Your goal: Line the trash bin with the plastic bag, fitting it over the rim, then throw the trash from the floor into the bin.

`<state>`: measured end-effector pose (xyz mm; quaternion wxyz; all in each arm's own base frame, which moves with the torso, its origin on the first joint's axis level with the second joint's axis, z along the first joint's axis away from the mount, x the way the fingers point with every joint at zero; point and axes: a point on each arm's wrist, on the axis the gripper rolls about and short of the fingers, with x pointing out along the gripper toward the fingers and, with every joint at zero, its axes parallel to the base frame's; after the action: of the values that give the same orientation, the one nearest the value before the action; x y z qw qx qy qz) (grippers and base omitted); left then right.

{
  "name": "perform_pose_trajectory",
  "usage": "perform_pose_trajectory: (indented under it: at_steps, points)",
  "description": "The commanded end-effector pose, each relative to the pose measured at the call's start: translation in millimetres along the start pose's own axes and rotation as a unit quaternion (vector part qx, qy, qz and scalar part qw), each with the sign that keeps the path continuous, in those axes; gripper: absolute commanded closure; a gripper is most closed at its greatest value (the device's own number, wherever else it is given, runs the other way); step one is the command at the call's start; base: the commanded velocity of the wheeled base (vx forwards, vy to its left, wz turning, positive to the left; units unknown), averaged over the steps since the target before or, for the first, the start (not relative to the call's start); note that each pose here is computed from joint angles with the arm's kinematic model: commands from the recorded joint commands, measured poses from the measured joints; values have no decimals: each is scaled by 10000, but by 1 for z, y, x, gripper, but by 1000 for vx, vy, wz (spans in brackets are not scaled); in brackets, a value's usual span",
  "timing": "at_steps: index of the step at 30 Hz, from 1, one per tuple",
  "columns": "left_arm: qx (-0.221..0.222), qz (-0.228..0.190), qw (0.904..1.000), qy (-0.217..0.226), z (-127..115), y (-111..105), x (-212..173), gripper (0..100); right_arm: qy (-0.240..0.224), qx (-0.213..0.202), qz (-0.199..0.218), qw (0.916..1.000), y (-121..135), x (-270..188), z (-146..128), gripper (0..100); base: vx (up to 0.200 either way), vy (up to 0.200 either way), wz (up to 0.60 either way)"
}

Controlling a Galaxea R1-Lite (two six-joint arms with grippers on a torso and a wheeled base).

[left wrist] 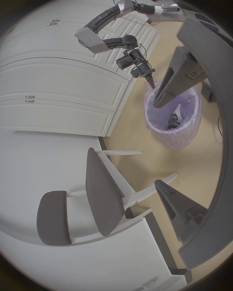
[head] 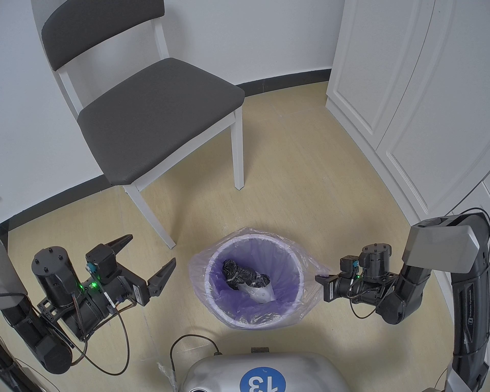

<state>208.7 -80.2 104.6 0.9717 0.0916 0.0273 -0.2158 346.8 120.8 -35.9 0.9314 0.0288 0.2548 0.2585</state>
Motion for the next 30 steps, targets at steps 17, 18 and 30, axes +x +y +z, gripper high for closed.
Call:
perform_pose_trajectory:
  at_steps: [17, 18, 30]
  points:
    - [25, -73, 9998, -172, 6, -6, -2, 0, 187, -524, -26, 9984, -18, 80, 52, 100, 0, 0, 0]
    - [25, -67, 9998, -163, 6, -6, -2, 0, 245, -505, -26, 9984, -19, 82, 54, 100, 0, 0, 0]
    - [30, -126, 9998, -181, 6, -9, -3, 0, 729, -746, -45, 9945, -26, 84, 37, 100, 0, 0, 0]
